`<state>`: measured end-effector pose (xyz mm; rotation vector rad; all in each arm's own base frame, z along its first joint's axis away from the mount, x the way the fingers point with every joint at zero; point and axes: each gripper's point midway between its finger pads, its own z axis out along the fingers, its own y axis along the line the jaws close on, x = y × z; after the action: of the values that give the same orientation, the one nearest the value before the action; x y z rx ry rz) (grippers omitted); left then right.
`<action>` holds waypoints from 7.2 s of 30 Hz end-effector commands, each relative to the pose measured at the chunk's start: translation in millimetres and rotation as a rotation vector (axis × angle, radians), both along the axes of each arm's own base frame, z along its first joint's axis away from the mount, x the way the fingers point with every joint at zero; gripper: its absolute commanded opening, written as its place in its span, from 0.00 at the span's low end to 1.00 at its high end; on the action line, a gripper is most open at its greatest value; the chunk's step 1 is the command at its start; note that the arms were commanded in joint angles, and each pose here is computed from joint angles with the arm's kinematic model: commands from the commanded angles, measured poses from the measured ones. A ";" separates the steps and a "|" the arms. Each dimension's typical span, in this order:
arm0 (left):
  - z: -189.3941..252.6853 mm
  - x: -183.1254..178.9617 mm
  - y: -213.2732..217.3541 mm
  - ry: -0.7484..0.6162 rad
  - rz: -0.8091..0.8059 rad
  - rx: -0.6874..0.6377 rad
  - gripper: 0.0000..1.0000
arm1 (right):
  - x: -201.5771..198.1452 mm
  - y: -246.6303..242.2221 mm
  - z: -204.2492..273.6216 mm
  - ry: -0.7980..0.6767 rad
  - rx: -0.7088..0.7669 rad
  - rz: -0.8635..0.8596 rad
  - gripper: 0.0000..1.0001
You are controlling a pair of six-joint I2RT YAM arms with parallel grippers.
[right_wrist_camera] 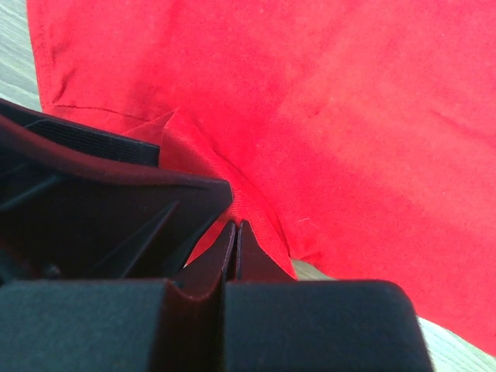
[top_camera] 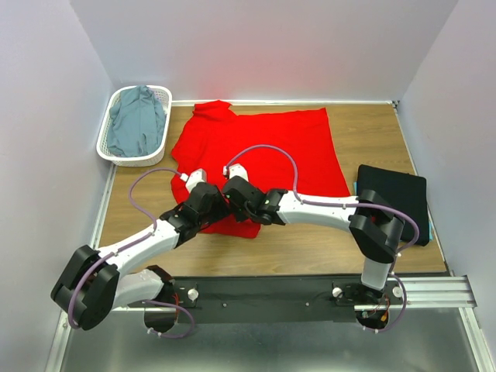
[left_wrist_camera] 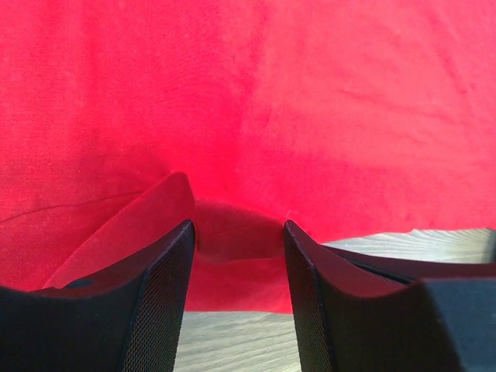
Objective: Fold and stack the t-shirts
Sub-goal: Fold the tshirt
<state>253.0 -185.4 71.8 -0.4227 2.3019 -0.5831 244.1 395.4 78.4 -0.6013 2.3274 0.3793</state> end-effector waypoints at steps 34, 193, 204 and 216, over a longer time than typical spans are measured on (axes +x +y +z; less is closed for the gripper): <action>19.2 38.5 71.0 -0.071 0.204 0.076 0.00 | 50.5 -239.3 7.7 0.012 -0.002 -0.646 0.55; 146.5 188.1 130.1 -0.252 0.236 0.240 0.00 | 174.3 -351.4 16.8 0.076 0.055 -1.102 0.00; 146.5 193.0 135.3 -0.252 0.252 0.245 0.00 | 187.5 -344.4 13.9 0.086 0.069 -1.080 0.00; 137.0 200.2 133.4 -0.235 0.253 0.240 0.00 | 195.2 -342.5 5.2 0.097 0.065 -1.077 0.00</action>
<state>444.7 -58.9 198.0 -0.4786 2.0599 -0.2410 426.7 52.5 79.9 0.7375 2.3559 -0.0558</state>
